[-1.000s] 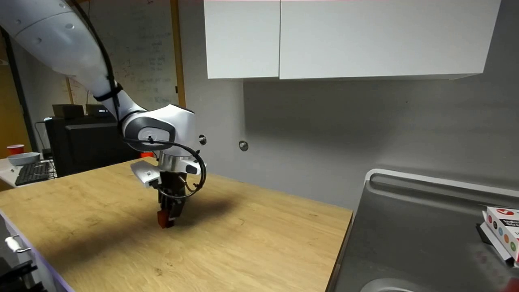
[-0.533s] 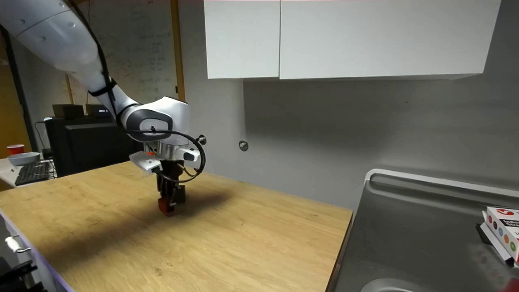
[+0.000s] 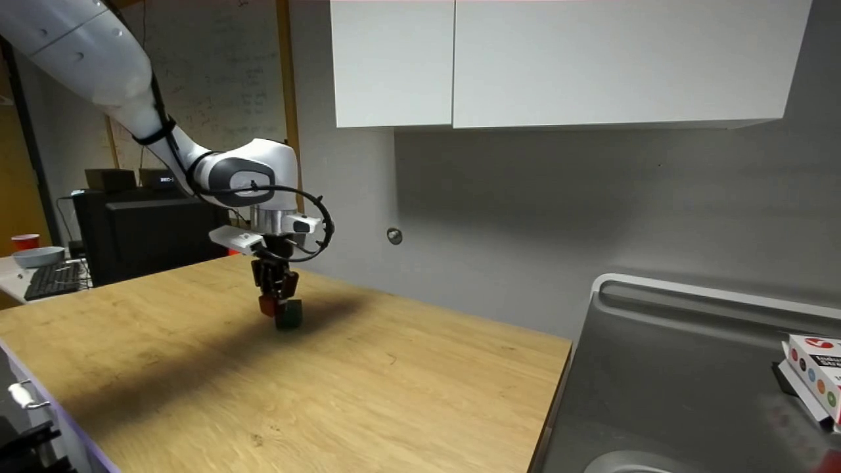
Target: Put the orange block on the green one
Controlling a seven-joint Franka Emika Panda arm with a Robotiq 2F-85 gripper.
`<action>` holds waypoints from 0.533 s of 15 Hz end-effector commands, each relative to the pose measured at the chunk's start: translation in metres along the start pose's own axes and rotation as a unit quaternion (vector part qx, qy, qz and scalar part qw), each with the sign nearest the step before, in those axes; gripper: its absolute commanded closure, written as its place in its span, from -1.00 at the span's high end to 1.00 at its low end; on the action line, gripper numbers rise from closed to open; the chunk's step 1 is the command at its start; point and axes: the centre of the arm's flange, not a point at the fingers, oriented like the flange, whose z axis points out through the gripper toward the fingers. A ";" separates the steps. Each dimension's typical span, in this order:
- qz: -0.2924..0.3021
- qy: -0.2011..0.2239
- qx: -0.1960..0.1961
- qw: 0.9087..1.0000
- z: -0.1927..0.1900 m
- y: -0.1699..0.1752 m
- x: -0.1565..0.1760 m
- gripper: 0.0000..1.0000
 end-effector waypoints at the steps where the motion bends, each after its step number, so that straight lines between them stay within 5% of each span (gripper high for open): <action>1: -0.008 0.003 -0.016 1.000 -0.015 -0.013 0.015 -0.63; 8: -0.028 0.007 -0.020 0.999 -0.020 -0.031 0.031 -0.63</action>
